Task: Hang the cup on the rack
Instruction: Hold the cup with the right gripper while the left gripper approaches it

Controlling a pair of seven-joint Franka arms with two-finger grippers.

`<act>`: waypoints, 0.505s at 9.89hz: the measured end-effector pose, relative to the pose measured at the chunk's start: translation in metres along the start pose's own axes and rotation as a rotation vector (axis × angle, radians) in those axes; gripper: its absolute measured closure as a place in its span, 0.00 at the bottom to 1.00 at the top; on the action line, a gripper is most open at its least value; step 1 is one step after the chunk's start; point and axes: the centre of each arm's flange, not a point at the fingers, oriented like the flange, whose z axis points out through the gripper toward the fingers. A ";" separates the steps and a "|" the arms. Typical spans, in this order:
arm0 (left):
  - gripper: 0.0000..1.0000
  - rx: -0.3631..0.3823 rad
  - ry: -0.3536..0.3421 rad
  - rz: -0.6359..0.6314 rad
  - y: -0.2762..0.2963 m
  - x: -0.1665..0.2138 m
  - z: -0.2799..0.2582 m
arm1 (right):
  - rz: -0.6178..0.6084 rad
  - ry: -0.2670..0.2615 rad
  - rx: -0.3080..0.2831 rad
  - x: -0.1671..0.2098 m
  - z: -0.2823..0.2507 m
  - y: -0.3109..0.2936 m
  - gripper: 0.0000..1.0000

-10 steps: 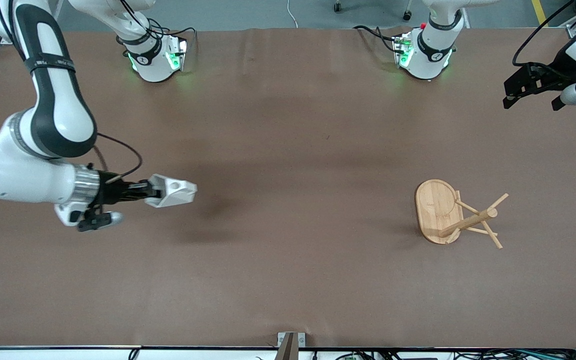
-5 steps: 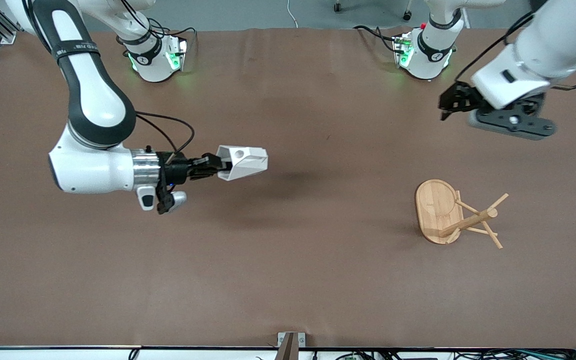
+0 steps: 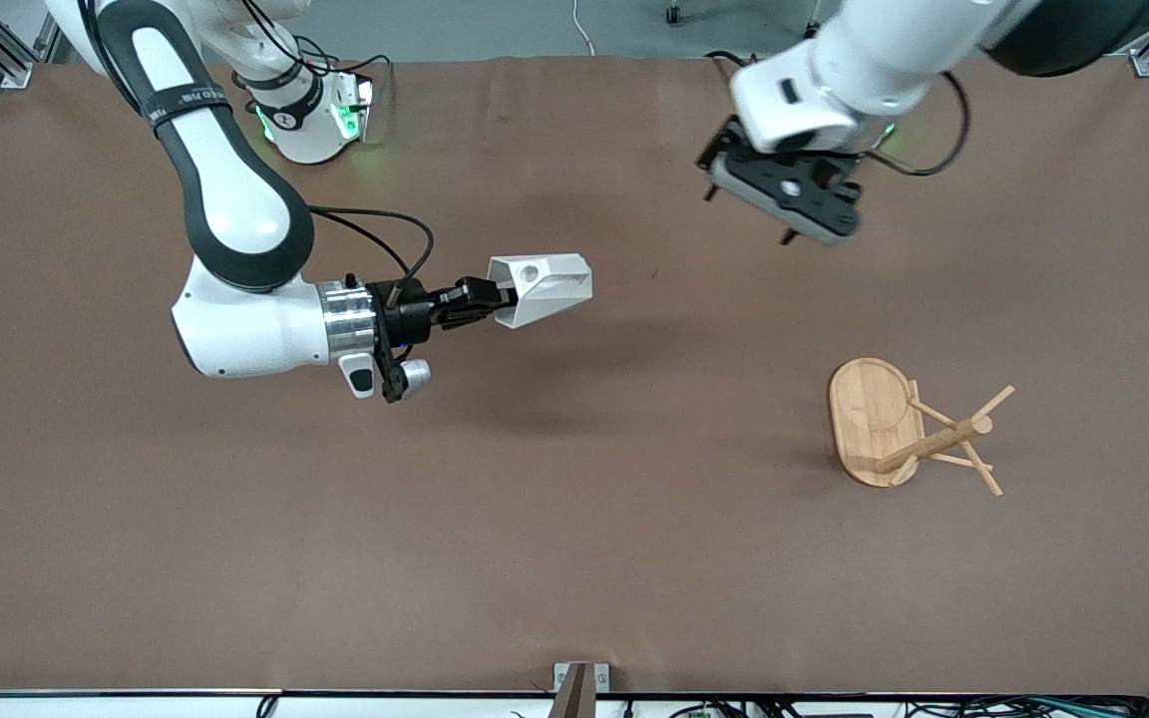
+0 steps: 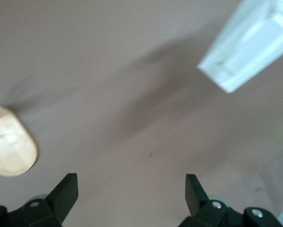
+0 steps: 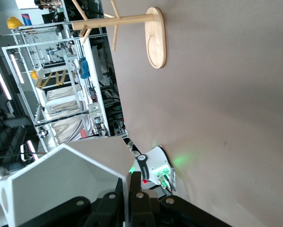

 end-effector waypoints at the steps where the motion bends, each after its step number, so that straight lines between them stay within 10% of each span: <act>1: 0.00 -0.006 0.012 0.035 0.020 0.003 0.007 | 0.003 0.001 0.013 0.000 0.001 -0.001 0.96; 5: 0.00 -0.034 0.146 0.179 0.044 0.024 0.015 | 0.004 -0.009 0.045 -0.003 0.010 -0.009 0.96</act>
